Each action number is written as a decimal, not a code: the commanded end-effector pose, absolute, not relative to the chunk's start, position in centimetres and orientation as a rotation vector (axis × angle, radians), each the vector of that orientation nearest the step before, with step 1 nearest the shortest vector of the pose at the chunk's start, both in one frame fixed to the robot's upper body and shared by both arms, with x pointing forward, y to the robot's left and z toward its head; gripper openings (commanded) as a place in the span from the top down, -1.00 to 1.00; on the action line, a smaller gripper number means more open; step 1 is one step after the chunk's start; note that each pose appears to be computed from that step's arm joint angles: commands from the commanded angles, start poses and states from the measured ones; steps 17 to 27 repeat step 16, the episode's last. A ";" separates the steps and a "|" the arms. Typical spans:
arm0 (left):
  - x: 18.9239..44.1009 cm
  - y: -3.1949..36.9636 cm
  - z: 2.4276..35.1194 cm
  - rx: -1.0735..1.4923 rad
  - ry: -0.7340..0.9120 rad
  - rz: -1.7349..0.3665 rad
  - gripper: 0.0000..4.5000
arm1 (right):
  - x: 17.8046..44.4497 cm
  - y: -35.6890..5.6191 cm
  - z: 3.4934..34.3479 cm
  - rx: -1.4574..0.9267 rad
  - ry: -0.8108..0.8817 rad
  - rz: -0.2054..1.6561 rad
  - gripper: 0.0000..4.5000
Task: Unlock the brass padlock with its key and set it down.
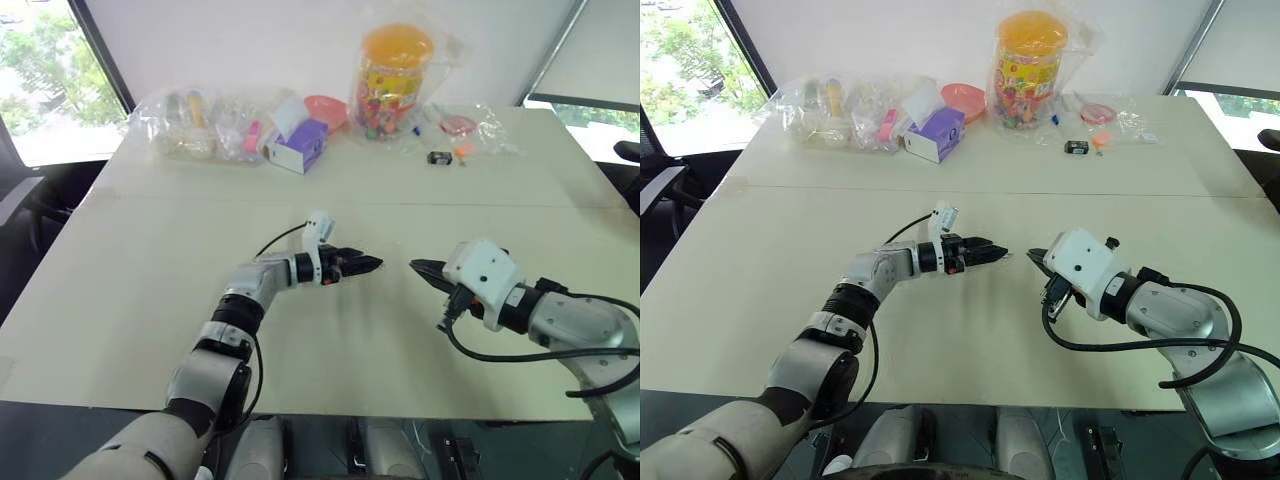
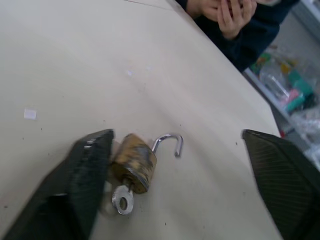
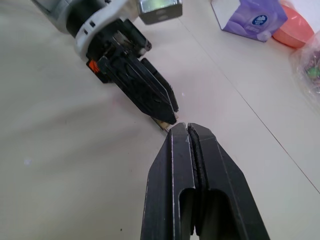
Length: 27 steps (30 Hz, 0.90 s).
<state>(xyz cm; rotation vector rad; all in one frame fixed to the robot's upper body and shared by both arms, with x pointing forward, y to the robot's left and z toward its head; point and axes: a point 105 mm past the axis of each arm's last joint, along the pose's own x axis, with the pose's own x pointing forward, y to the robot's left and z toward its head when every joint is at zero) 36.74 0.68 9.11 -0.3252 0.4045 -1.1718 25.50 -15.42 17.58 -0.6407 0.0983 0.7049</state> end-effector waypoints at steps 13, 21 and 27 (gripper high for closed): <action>32.9 7.6 11.6 0.136 0.228 -1.316 -0.99 | 24.9 -16.8 18.6 -0.675 0.105 0.730 1.00; 32.6 8.1 12.4 0.141 0.211 -1.305 -0.99 | 24.9 -16.9 18.5 -0.662 0.112 0.730 1.00; 32.6 8.1 12.4 0.141 0.211 -1.305 -0.99 | 24.9 -16.9 18.5 -0.662 0.112 0.730 1.00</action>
